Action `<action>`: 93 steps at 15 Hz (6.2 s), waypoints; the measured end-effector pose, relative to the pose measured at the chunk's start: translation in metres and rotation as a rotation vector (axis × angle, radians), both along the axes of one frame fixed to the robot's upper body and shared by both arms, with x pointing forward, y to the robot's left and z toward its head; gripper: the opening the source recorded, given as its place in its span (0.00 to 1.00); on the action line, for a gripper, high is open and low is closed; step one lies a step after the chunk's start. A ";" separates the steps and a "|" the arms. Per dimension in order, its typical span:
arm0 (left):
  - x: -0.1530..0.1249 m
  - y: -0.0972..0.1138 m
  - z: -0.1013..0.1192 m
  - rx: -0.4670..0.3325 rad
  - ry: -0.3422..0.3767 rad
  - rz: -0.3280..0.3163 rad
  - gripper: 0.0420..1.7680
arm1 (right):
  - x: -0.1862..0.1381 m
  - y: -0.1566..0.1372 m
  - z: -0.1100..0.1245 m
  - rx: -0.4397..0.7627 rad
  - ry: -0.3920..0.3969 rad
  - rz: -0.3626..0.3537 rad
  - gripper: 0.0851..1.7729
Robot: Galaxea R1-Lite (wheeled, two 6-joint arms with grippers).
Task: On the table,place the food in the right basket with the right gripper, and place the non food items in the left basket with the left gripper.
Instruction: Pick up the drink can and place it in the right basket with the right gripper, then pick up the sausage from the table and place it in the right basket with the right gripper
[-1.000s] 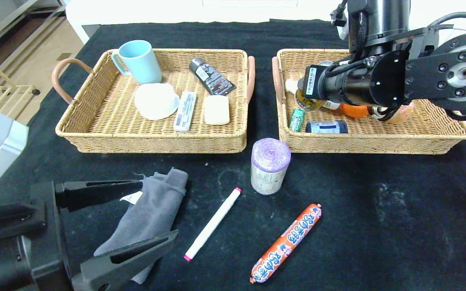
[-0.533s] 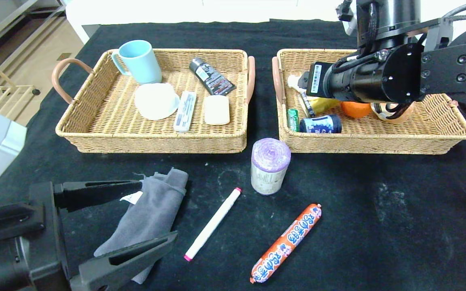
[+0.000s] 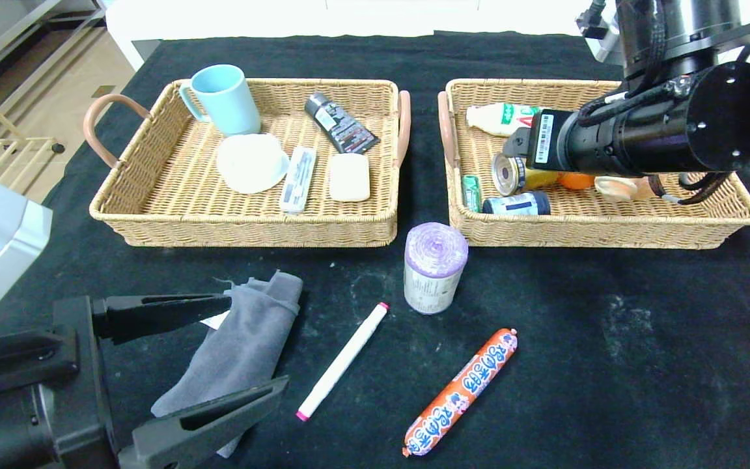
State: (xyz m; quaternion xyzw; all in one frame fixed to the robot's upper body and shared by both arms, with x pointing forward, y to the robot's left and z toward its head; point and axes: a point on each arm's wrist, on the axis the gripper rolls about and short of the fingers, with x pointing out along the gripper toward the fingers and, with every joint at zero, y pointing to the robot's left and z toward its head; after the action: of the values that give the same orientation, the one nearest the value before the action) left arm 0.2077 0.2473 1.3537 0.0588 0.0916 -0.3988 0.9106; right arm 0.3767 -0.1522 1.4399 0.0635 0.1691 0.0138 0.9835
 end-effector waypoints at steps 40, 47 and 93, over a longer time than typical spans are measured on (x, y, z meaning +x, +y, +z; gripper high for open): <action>0.002 -0.002 -0.002 0.007 0.007 -0.003 0.97 | -0.078 0.065 -0.122 0.060 0.533 0.033 0.96; 0.001 -0.001 -0.001 0.004 0.003 -0.003 0.97 | -0.077 0.077 -0.129 0.045 0.543 0.047 0.96; 0.003 -0.002 -0.005 0.018 0.014 -0.004 0.97 | -0.051 -0.010 0.019 0.233 0.177 -0.053 0.25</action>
State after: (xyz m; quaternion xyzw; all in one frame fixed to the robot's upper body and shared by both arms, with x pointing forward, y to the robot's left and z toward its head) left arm 0.2104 0.2449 1.3490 0.0645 0.1015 -0.4001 0.9085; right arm 0.3256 -0.1623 1.4588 0.1828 0.2509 0.0018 0.9506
